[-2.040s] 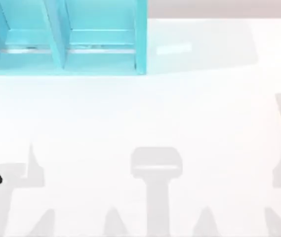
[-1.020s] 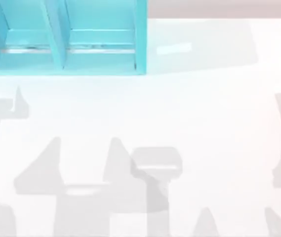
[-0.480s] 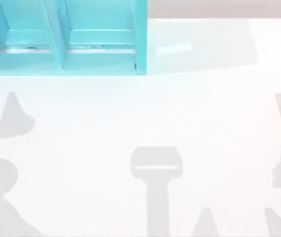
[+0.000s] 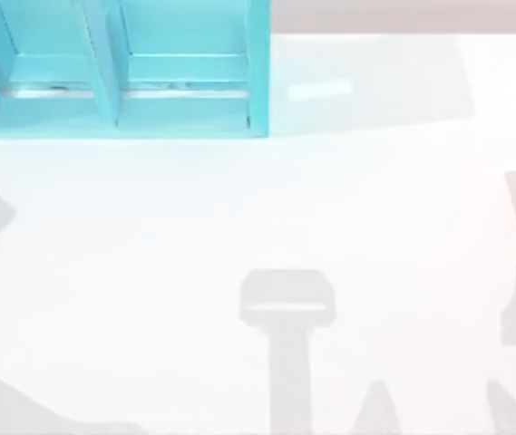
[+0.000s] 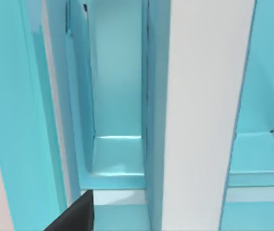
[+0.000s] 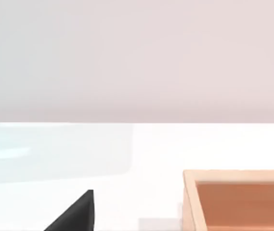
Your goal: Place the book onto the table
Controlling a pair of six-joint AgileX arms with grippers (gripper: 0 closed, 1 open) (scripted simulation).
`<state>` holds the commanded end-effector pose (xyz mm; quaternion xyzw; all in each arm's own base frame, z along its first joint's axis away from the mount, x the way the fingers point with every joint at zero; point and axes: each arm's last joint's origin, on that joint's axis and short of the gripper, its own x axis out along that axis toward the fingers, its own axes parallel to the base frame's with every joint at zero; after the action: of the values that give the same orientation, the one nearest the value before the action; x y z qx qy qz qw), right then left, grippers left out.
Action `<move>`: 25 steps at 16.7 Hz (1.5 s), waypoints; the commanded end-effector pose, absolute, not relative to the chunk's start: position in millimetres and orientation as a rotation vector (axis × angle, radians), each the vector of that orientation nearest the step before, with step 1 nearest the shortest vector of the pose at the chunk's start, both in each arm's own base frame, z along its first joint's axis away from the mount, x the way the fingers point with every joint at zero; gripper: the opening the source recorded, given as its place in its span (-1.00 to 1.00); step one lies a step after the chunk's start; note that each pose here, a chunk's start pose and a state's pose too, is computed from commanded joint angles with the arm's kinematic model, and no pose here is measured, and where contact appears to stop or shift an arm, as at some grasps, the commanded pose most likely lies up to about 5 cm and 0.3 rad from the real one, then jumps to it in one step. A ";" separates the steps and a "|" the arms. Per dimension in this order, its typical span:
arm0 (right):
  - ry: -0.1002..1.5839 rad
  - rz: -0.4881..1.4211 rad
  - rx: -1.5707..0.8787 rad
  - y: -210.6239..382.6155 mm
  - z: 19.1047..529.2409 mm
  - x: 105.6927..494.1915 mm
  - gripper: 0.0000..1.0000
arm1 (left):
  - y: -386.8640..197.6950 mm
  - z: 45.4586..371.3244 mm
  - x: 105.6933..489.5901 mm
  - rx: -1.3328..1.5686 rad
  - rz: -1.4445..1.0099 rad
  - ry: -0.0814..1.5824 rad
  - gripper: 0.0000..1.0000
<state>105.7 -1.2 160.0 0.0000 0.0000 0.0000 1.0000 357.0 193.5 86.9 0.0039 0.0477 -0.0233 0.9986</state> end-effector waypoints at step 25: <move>0.000 0.000 0.000 -1.2 160.0 105.7 1.00 | 188.9 77.4 456.5 0.008 -0.047 0.096 0.25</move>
<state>105.7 -1.2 160.0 0.0000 0.0000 0.0000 1.0000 456.5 188.9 77.4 0.0039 0.0477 -0.0233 0.9986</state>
